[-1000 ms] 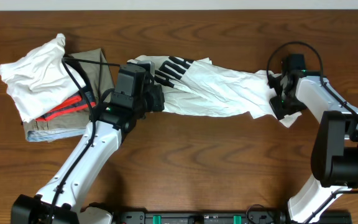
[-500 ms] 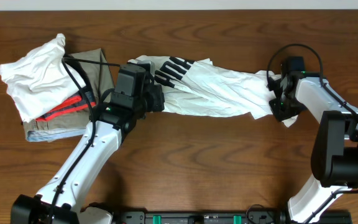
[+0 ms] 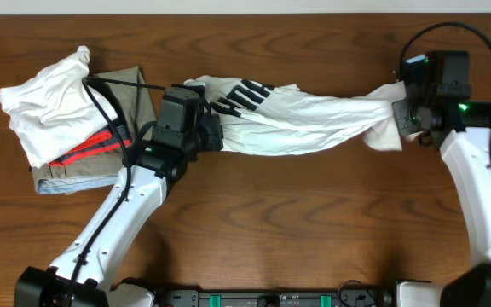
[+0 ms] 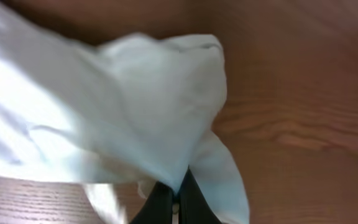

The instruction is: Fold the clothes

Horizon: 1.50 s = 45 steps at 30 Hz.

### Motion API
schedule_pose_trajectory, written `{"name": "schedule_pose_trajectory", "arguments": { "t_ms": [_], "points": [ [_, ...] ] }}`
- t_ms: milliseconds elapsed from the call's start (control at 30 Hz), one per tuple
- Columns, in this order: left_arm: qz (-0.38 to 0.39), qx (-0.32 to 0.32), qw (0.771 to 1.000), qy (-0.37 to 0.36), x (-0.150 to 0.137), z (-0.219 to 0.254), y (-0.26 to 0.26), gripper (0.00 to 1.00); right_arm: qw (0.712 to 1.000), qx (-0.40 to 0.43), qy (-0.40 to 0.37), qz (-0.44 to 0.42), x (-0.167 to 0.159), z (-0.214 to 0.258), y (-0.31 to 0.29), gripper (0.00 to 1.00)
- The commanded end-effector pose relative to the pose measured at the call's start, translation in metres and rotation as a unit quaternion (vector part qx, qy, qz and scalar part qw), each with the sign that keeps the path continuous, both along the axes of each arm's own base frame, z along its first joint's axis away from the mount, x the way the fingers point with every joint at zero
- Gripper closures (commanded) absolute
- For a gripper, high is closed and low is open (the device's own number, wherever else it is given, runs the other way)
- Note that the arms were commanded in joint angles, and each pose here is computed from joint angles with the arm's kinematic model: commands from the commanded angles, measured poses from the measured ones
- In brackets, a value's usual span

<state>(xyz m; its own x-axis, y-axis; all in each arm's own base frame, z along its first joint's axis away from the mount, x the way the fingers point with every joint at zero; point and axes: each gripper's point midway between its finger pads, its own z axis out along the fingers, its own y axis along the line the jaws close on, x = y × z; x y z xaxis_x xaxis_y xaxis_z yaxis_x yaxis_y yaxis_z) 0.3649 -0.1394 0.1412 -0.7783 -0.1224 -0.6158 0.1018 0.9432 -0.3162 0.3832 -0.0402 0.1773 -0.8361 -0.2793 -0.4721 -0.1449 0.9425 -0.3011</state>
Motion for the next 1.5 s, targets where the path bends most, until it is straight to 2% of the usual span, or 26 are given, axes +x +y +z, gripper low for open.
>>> {"name": "schedule_pose_trajectory", "arguments": {
  "t_ms": [0,100,133,167,200,267,300,333,367,467,567,733,900,1133,1467],
  "points": [
    [0.012,0.031,0.999,-0.030,0.009,0.011,0.011,0.94,1.000,0.011,-0.007,-0.021,0.004,0.000,-0.003,0.99],
    [0.014,0.041,0.998,-0.048,0.015,0.015,0.014,0.94,0.998,0.021,-0.036,-0.040,0.023,-0.002,-0.006,0.98],
    [0.021,0.048,0.997,-0.056,0.018,0.017,0.017,0.94,0.997,0.025,-0.056,-0.052,0.034,-0.002,-0.010,0.93],
    [0.032,0.056,0.996,-0.064,0.021,0.019,0.021,0.94,0.995,0.026,-0.075,-0.066,0.045,-0.001,-0.016,0.81],
    [0.041,0.062,0.995,-0.070,0.024,0.021,0.024,0.94,0.991,0.027,-0.095,-0.086,0.056,-0.002,-0.023,0.74],
    [0.049,0.067,0.993,-0.079,0.027,0.024,0.027,0.94,0.983,0.039,-0.123,-0.127,0.076,-0.012,-0.041,0.73],
    [0.049,0.067,0.993,-0.080,0.027,0.024,0.027,0.94,0.980,0.048,-0.125,-0.146,0.081,-0.020,-0.048,0.56],
    [0.049,0.067,0.993,-0.079,0.027,0.024,0.027,0.94,0.978,0.056,-0.116,-0.162,0.082,-0.034,-0.055,0.48],
    [0.049,0.067,0.994,-0.078,0.026,0.023,0.027,0.94,0.979,0.062,-0.099,-0.169,0.081,-0.048,-0.057,0.46],
    [0.048,0.072,0.994,-0.065,0.022,0.018,0.028,0.94,0.983,0.088,-0.012,-0.162,0.058,-0.088,-0.047,0.50],
    [0.046,0.078,0.995,-0.050,0.017,0.012,0.030,0.94,0.980,0.111,0.068,-0.151,0.028,-0.107,-0.028,0.55],
    [0.045,0.081,0.995,-0.041,0.014,0.009,0.031,0.94,0.964,0.156,0.174,-0.129,-0.023,-0.112,0.003,0.54],
    [0.044,0.086,0.995,-0.028,0.009,0.004,0.033,0.94,0.935,0.161,0.277,-0.149,-0.078,-0.118,0.010,0.59],
    [0.043,0.089,0.995,-0.020,0.006,0.001,0.034,0.94,0.913,0.072,0.281,-0.288,-0.110,-0.139,-0.026,0.53],
    [0.043,0.090,0.995,-0.018,0.006,0.001,0.034,0.93,0.906,0.084,0.275,-0.311,-0.132,-0.183,-0.021,0.44]
  ]
}}
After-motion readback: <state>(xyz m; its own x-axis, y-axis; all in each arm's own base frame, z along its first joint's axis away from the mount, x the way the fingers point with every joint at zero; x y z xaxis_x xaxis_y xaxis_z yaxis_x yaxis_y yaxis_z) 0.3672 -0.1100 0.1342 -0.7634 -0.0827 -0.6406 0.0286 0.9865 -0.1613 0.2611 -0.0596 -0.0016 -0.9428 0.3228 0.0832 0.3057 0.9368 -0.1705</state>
